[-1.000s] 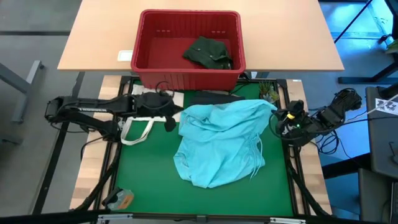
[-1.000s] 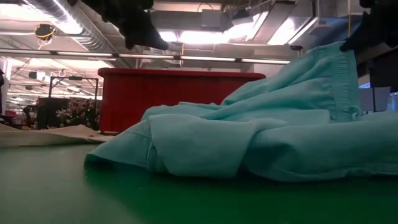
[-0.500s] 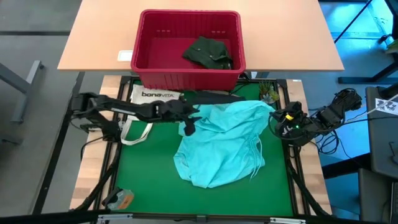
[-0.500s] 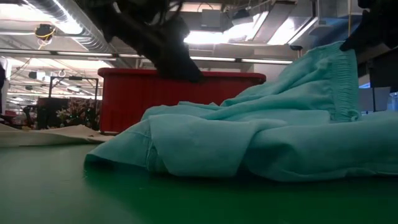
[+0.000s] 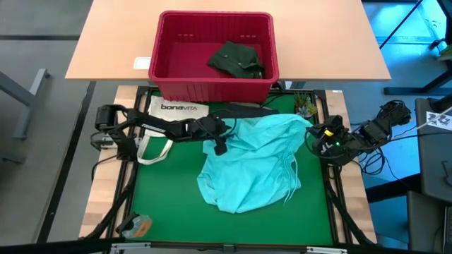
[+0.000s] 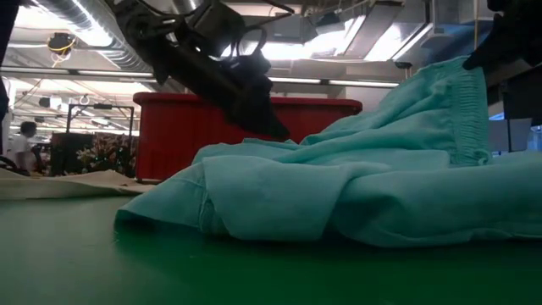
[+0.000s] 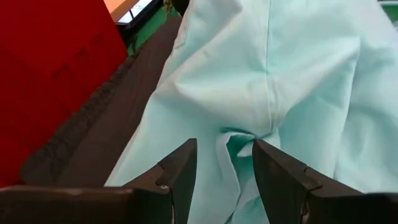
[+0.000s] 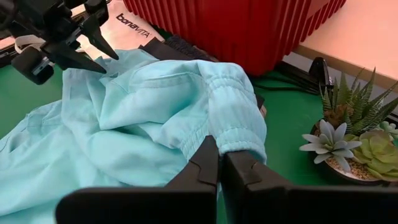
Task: Fold Laundry from Bin
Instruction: Remove the light blue shorts from the red laundry bin
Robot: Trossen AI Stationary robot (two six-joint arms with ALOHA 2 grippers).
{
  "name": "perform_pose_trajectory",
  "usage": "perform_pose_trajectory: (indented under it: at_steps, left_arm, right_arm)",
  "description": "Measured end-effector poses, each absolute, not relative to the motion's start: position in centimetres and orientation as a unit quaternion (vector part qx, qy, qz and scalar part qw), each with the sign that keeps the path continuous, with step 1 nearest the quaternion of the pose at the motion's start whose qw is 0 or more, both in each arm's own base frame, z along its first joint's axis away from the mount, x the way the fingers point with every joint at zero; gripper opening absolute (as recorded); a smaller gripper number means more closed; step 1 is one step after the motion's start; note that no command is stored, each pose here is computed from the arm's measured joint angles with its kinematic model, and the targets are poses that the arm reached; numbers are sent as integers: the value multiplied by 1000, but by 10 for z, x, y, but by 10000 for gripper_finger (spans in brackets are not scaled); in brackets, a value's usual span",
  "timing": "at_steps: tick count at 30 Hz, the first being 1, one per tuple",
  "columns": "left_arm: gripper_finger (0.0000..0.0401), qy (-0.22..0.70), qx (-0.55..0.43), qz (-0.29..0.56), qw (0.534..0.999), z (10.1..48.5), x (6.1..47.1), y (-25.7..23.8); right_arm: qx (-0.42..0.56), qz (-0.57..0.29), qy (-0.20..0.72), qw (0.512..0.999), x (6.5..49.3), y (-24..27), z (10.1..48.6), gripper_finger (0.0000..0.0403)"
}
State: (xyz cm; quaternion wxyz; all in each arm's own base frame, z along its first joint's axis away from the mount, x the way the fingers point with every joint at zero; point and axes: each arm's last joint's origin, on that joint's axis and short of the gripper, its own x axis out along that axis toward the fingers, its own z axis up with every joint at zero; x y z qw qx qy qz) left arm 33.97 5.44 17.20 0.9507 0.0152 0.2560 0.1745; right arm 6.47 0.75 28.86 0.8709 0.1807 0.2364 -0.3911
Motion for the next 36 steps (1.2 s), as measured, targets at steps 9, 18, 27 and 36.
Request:
perform_pose_trajectory:
  at_steps: [9, 18, 27, 36]
  left_arm:
    - [149, 249, 5, 178, 952, 157, 347, 59]
    - [148, 253, -2, 185, 950, 146, 350, 65]
    - [33, 246, -2, 184, 951, 151, 350, 64]
    - [2, 196, -3, 195, 961, 199, 335, 66]
  right_arm:
    - [181, -391, 236, 871, 65, 8, 289, 1]
    - [181, -391, 236, 871, 65, 8, 289, 1]
    - [178, -394, 233, 871, 65, 7, 289, 1]
    - [156, -412, 216, 871, 63, 5, 289, 1]
